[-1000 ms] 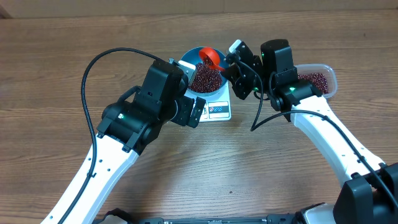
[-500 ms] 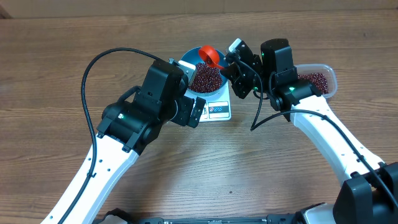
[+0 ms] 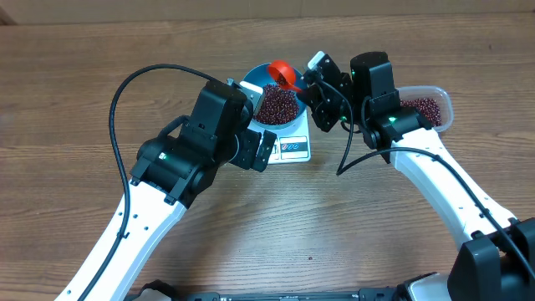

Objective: Scoop item into bowl and weigh 150g on scale
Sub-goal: 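Tilt the red cup slightly over the bowl to trickle in beans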

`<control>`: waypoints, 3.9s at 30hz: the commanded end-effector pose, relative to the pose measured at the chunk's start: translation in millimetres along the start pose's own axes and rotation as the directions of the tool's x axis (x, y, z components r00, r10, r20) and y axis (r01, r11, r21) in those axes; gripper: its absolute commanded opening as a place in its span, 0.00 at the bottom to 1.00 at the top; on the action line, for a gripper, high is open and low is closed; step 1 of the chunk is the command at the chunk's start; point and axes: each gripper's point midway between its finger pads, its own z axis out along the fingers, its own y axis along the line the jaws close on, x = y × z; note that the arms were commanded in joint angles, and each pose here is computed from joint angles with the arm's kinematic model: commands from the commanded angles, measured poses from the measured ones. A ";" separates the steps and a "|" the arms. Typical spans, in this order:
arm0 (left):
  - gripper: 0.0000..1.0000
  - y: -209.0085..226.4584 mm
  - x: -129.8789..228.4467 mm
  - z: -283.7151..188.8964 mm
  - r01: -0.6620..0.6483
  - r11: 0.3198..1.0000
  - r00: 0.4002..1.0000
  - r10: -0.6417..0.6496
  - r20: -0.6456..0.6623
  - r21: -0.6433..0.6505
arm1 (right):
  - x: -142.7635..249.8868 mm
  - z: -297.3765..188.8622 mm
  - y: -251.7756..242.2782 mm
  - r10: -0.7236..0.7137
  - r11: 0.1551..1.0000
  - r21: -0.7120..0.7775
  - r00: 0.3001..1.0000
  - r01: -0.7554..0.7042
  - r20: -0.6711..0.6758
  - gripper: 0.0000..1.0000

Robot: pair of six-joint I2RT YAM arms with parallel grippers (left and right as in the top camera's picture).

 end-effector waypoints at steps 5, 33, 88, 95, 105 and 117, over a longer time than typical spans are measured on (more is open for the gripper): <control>0.99 -2.3 -5.8 -2.0 0.002 1.000 1.000 -0.002 0.014 0.008 | 1.9 1.0 -8.1 -0.028 0.999 0.043 0.999 0.029 -0.020 0.04; 1.00 -2.4 -5.7 -1.9 0.002 1.000 1.000 -0.002 0.014 0.008 | 0.6 0.8 -6.9 -0.056 0.998 0.032 0.998 0.056 -0.013 0.04; 1.00 -2.4 -5.7 -1.9 0.002 1.000 1.000 -0.002 0.014 0.008 | -2.2 0.0 -13.1 -0.242 0.969 0.058 0.970 0.242 -0.015 0.04; 1.00 -2.4 -5.7 -1.9 0.002 1.000 1.000 -0.002 0.014 0.008 | -2.2 0.1 -13.0 -0.241 0.969 0.058 0.970 0.242 -0.015 0.04; 0.99 -2.3 -5.7 -1.9 0.002 1.000 1.000 -0.002 0.014 0.008 | -2.2 0.1 -13.0 -0.241 0.969 0.058 0.970 0.242 -0.015 0.04; 1.00 -2.3 -5.7 -1.9 0.002 1.000 1.000 -0.002 0.014 0.008 | -6.1 -3.4 -15.7 -0.234 0.969 0.078 0.972 0.235 -0.013 0.04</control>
